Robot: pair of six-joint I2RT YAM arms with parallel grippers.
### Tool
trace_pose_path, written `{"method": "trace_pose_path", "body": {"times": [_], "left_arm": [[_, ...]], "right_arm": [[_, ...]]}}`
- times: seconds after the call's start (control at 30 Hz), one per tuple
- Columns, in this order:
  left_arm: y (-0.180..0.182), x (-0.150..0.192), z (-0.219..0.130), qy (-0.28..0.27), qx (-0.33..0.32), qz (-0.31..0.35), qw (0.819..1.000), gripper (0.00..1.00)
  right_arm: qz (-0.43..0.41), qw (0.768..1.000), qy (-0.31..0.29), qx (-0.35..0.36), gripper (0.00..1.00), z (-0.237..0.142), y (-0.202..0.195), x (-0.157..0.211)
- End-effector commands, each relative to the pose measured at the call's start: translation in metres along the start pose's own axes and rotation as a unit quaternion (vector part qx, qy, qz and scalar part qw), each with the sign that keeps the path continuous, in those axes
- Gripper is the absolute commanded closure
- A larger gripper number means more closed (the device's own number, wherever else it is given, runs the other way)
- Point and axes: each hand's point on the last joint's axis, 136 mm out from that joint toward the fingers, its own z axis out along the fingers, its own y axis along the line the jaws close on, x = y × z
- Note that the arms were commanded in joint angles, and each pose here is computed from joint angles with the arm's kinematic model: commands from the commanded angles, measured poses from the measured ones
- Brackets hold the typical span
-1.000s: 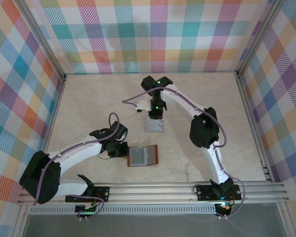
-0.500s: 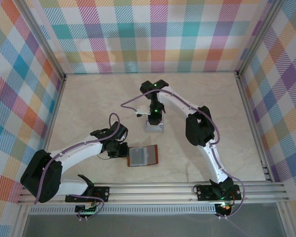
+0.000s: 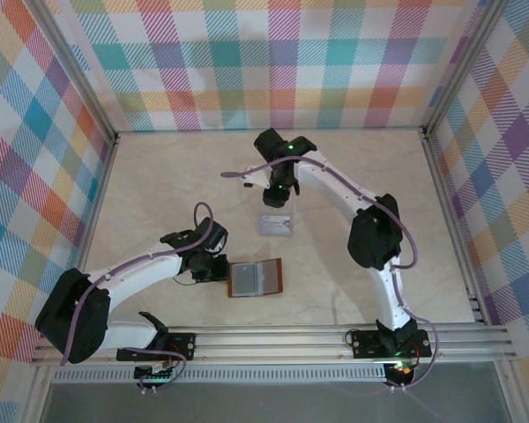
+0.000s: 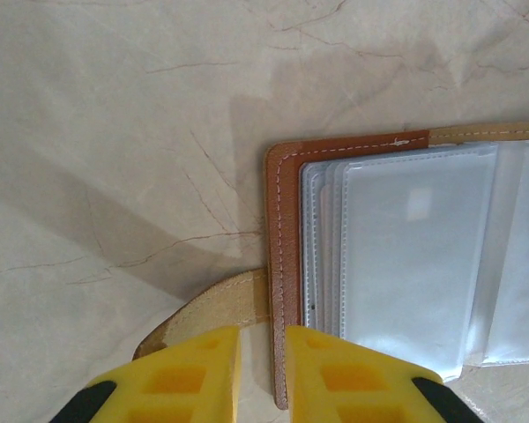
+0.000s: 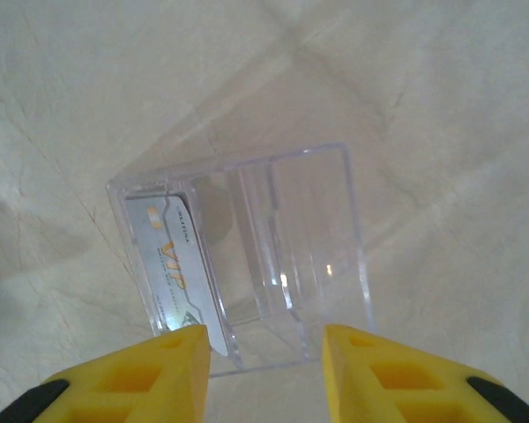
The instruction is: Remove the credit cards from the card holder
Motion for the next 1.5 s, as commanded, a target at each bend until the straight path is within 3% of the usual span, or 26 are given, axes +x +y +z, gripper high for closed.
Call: {"method": "trace_pose_path", "body": {"times": [0.0,0.2,0.27,0.57,0.87,1.07,1.47], "left_arm": [[0.003,0.000,0.002,0.003,0.008,-0.008,1.000,0.80],[-0.001,0.002,0.011,0.018,0.035,-0.018,0.999,0.82],[0.003,0.004,0.014,0.020,0.030,-0.021,0.999,0.82],[0.019,0.012,0.024,0.025,0.007,-0.023,0.999,0.83],[0.024,0.022,0.034,0.038,0.010,-0.031,0.999,0.83],[0.024,0.022,0.033,0.038,0.011,-0.031,0.999,0.84],[0.027,0.025,0.034,0.039,0.009,-0.032,0.999,0.85]], "right_arm": [[0.102,0.994,-0.050,-0.011,0.60,-0.022,0.015,-0.018],[0.239,0.963,-0.103,-0.073,0.62,-0.039,0.064,-0.023],[0.290,0.943,-0.128,-0.104,0.64,-0.042,0.082,-0.024],[0.409,0.875,-0.182,-0.184,0.73,-0.041,0.143,-0.026],[0.542,0.797,-0.110,-0.243,0.82,-0.017,0.175,-0.013],[0.548,0.786,-0.083,-0.272,0.82,0.000,0.197,-0.017],[0.543,0.792,-0.037,-0.276,0.83,0.029,0.222,-0.030]]}}
